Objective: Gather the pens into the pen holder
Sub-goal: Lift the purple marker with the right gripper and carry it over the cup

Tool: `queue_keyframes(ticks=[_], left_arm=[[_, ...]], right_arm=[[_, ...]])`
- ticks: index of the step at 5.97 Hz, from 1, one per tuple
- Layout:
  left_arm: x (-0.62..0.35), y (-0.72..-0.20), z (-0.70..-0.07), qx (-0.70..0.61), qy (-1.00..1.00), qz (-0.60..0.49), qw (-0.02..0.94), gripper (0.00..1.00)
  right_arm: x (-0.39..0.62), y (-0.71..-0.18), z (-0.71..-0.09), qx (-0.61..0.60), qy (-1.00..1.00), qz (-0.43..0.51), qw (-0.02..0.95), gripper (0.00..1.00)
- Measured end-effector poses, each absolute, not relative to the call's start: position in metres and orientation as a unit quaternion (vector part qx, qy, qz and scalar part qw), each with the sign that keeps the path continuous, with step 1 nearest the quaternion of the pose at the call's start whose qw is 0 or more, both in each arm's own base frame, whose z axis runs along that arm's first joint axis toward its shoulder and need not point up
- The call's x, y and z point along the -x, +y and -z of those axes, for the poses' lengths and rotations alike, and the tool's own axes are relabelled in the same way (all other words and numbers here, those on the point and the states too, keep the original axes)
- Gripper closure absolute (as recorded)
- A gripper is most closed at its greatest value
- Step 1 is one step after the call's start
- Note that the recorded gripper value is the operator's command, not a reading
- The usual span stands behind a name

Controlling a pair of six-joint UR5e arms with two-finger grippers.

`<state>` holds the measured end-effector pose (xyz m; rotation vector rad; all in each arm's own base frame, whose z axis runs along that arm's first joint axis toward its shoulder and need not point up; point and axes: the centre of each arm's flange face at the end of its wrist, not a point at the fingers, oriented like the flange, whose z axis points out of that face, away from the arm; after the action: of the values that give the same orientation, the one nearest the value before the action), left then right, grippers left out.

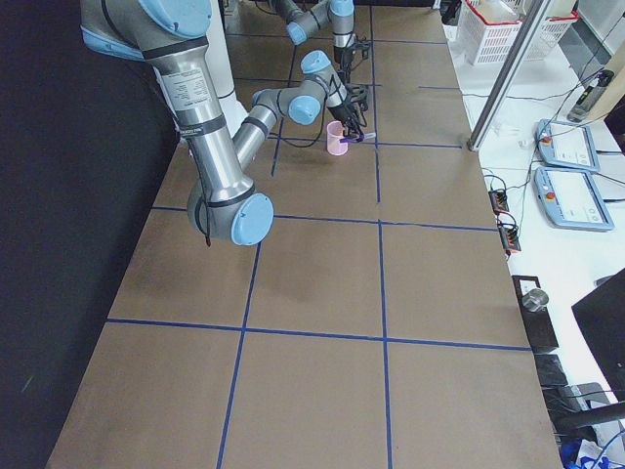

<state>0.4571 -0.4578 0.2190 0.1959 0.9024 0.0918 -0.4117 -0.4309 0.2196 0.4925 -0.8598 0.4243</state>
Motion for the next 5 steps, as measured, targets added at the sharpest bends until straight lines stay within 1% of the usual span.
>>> queue_keyframes(ticks=[2,4,5], left_arm=[[-0.463,-0.462,-0.23,-0.088,0.427,-0.043,0.899,0.0],[-0.466,-0.463,-0.234,-0.086,0.425,-0.043,0.9,0.0],[-0.466,-0.463,-0.234,-0.086,0.425,-0.043,0.9,0.0]], right_arm=[[0.433,-0.41,-0.199,-0.278,-0.403,-0.27,0.829,1.0],[0.465,-0.392,-0.173,-0.283,-0.397,-0.334,0.807,1.0],[0.483,-0.382,-0.17,-0.283,-0.398,-0.362,0.794,1.0]])
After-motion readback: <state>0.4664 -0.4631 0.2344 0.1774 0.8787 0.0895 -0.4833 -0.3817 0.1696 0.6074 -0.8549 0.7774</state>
